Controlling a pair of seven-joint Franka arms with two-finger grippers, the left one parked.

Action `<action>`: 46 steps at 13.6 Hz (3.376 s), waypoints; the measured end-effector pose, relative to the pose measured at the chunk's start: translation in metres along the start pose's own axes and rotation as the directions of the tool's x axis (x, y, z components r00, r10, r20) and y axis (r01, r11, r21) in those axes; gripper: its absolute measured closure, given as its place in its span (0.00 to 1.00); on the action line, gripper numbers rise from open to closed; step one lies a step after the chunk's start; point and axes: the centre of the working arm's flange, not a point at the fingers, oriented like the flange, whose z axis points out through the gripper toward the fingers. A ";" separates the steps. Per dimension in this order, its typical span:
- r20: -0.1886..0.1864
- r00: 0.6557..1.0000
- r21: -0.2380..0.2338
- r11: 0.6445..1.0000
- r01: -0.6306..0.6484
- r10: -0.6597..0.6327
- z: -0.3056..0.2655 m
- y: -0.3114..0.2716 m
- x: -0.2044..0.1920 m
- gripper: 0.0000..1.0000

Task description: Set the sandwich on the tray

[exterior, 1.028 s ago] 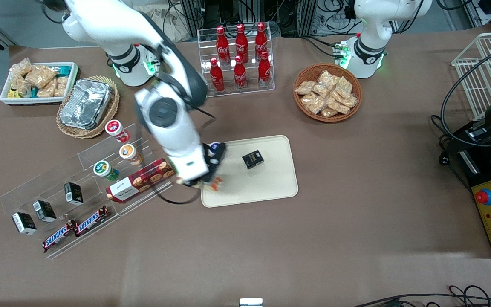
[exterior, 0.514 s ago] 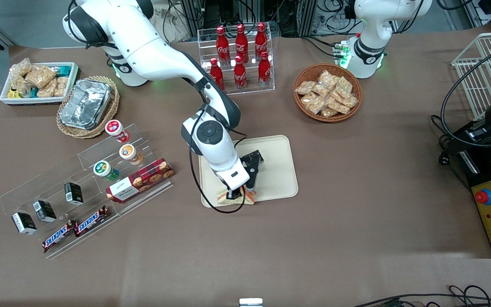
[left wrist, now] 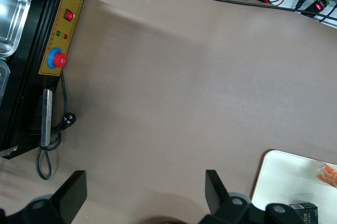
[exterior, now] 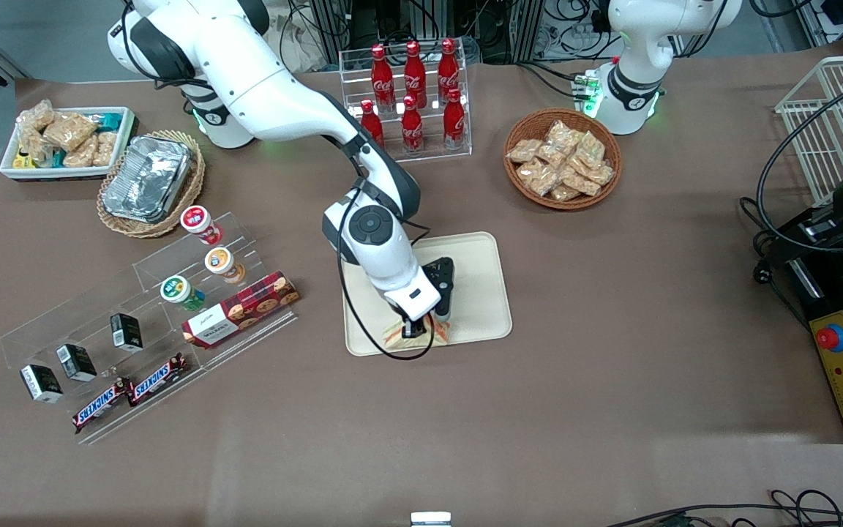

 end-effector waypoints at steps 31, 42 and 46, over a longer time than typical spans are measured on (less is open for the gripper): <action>0.287 0.366 -0.121 0.413 -0.903 0.885 -0.342 0.152 -0.314 0.00; 0.229 0.233 -0.124 0.265 -0.956 0.945 -0.422 0.157 -0.435 0.00; 0.225 0.205 -0.128 0.238 -0.963 0.952 -0.427 0.156 -0.443 0.00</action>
